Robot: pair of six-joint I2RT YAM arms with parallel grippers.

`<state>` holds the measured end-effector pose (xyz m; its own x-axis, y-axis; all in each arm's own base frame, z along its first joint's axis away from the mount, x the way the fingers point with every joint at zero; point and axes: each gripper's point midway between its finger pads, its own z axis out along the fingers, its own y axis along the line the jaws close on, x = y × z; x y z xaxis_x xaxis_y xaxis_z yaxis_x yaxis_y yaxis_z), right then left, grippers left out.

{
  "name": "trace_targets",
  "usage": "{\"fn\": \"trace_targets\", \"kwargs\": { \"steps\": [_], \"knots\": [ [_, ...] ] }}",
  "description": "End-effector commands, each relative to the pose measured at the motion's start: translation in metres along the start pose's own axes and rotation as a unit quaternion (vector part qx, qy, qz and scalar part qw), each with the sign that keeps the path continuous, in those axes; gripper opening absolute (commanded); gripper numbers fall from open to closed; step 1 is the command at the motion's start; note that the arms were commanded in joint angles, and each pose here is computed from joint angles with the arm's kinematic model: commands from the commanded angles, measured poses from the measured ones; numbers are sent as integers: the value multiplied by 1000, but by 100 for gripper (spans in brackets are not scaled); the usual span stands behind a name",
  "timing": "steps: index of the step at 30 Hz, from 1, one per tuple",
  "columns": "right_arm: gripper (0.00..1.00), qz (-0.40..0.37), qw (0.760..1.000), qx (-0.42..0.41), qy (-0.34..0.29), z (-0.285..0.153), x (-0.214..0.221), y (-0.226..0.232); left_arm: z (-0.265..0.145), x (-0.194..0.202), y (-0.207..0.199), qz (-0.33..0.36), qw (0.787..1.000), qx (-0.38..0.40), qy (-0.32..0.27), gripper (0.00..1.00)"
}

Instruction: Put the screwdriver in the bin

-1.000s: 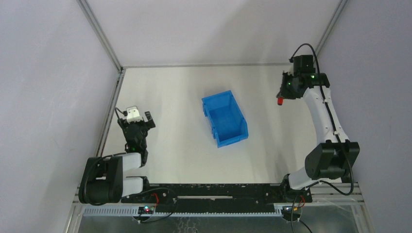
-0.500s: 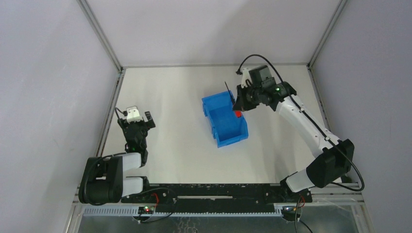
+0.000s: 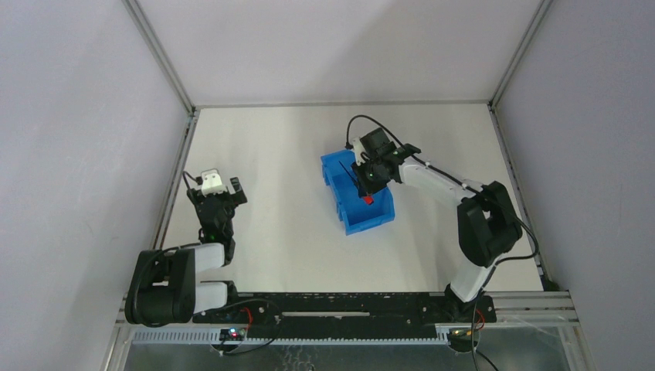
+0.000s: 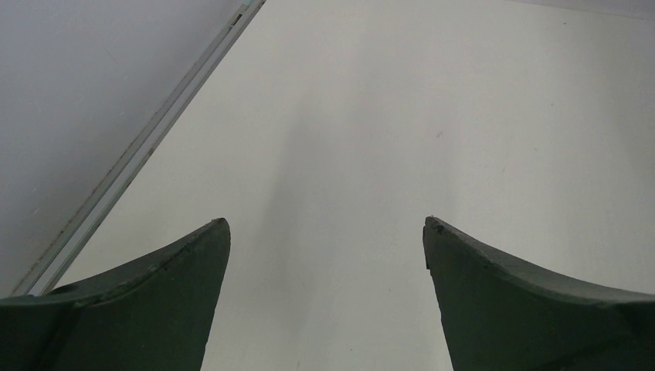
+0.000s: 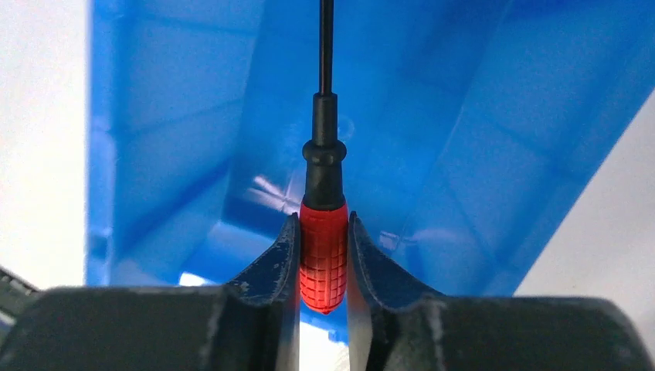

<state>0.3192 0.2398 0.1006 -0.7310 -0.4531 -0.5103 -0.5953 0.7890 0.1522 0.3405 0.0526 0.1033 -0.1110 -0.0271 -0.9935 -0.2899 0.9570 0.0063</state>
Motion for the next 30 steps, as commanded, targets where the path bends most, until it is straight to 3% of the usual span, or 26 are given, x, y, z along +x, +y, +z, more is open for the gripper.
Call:
{"fn": "trace_targets", "kwargs": {
  "steps": [1,4,8,16,20,22,24,30],
  "knots": [
    [28,-14,998,52,-13,18,-9,-12,8,-33,-3,-10,999,4,-51,100],
    [40,-17,998,56,-3,25,-4,-8,8,-33,-3,-10,999,4,-52,100],
    [49,-17,998,64,-18,17,-11,-3,8,-32,-3,-9,999,3,-51,100],
    [52,26,993,89,-78,-35,-30,-2,8,-33,-2,-10,999,3,-51,100],
    [60,57,985,107,-119,-70,-40,-8,8,-32,-2,-10,999,3,-51,100],
    [73,91,979,122,-135,-88,-41,-24,8,-32,-2,-10,999,3,-51,100],
    [98,130,969,156,-141,-103,-37,-54,8,-32,-2,-10,999,3,-51,100],
    [100,238,922,279,-125,-137,-1,-156,8,-32,-2,-10,999,3,-51,100]
  ]
}}
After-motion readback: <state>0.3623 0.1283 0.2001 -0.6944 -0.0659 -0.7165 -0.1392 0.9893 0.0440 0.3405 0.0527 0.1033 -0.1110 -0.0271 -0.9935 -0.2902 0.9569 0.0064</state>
